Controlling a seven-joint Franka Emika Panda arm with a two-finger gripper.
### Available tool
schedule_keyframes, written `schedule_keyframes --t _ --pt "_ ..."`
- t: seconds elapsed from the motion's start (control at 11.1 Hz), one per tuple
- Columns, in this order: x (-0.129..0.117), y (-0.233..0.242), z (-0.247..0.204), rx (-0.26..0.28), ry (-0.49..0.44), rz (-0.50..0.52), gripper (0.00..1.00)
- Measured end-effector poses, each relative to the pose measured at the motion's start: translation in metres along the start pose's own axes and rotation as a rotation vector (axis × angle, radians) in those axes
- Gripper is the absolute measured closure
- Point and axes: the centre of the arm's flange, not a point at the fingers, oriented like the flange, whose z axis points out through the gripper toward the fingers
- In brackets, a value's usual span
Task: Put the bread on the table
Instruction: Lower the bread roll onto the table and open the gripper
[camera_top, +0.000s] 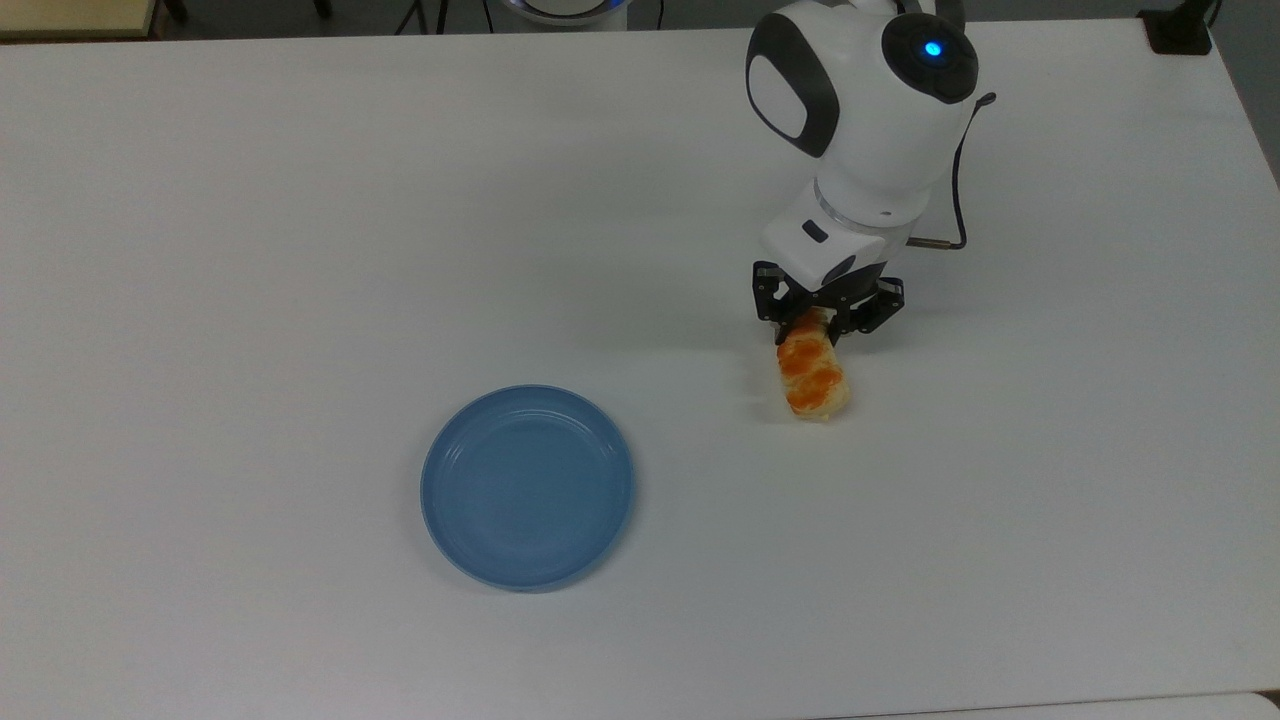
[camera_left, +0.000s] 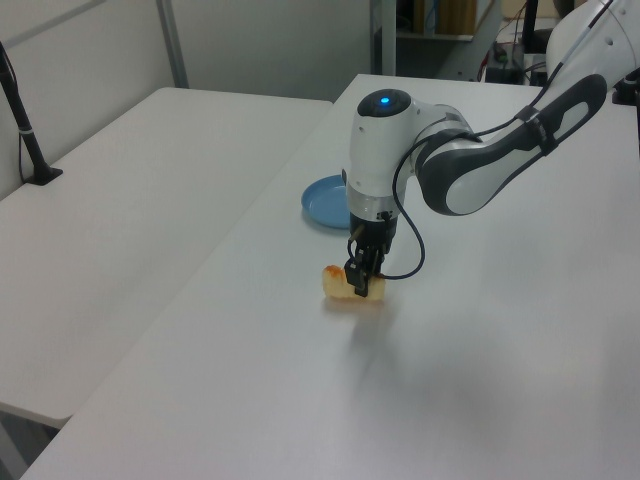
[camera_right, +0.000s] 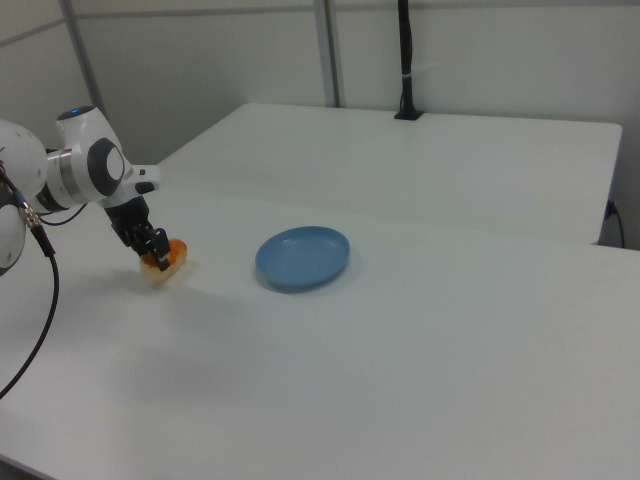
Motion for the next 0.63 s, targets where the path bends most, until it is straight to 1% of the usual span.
schedule_keyframes --t 0.18,0.27,0.36,0.45,0.63 --pt "0.000 0.000 0.004 -0.003 -0.006 0.000 0.15" --pt "0.000 0.000 0.006 -0.004 -0.007 0.000 0.03" --pt "0.000 0.001 0.007 -0.006 -0.009 0.001 0.00" --pt "0.000 0.004 0.008 -0.015 -0.018 0.004 0.00" --pt "0.008 0.019 -0.006 -0.051 -0.041 0.033 0.00"
